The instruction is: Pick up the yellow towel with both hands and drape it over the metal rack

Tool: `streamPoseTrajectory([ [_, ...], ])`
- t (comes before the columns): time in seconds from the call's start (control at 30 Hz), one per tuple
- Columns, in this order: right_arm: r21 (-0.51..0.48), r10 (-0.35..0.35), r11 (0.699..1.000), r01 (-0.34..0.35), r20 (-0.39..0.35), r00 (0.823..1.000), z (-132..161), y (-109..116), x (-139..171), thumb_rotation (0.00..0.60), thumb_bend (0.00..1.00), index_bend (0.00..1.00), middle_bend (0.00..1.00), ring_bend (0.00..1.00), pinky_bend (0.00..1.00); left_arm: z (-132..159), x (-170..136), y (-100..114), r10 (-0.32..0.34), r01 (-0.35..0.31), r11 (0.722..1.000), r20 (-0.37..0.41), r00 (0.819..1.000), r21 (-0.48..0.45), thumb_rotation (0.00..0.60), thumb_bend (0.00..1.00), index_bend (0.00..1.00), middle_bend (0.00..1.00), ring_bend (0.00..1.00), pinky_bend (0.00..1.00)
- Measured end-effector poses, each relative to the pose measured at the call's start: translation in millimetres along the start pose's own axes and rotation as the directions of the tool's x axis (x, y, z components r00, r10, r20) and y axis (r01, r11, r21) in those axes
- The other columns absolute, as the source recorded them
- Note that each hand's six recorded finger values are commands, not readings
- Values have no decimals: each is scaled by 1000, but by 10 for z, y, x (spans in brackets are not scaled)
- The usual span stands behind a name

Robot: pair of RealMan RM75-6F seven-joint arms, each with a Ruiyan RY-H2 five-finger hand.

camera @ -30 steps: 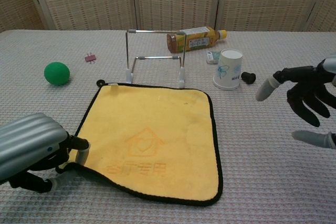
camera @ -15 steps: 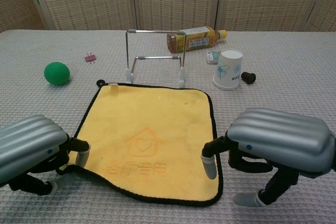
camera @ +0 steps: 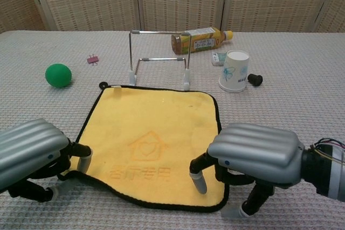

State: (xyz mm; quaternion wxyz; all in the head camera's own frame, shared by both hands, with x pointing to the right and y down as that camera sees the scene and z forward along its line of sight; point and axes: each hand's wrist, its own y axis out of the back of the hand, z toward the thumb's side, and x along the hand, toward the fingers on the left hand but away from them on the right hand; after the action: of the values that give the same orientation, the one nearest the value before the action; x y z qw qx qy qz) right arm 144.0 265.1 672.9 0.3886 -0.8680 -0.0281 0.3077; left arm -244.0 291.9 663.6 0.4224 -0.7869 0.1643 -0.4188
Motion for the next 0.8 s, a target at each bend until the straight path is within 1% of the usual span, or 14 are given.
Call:
streamPoseTrajectory([
  [0.13, 7, 12, 1000, -12, -1, 1000, 1, -33, -30, 600, 227, 467, 965, 1000, 1000, -1, 1, -4, -1, 1, 1000, 0, 1000, 0, 600, 476, 599, 1000, 845, 988],
  [0.37, 18, 14, 1000, -14, 4, 1000, -11, -41, -85, 600, 227, 467, 965, 1000, 1000, -5, -1, -10, -3, 3, 1000, -2, 1000, -2, 600, 476, 599, 1000, 845, 988],
  [0.6, 25, 13, 1000, -13, 6, 1000, -8, -50, -130, 600, 259, 473, 965, 1000, 1000, -2, 4, -8, -1, 1, 1000, 1, 1000, -1, 600, 476, 599, 1000, 844, 988],
  [0.73, 29, 9, 1000, -9, 7, 1000, -8, -44, -154, 600, 307, 509, 965, 1000, 1000, -3, 4, -5, 1, -1, 1000, 1, 1000, -3, 600, 476, 599, 1000, 845, 988],
  [0.8, 29, 3, 1000, -3, 6, 1000, -2, -34, -162, 600, 356, 525, 965, 1000, 1000, -4, 2, -1, 4, -4, 1000, 1, 1000, -4, 600, 475, 599, 1000, 845, 988],
])
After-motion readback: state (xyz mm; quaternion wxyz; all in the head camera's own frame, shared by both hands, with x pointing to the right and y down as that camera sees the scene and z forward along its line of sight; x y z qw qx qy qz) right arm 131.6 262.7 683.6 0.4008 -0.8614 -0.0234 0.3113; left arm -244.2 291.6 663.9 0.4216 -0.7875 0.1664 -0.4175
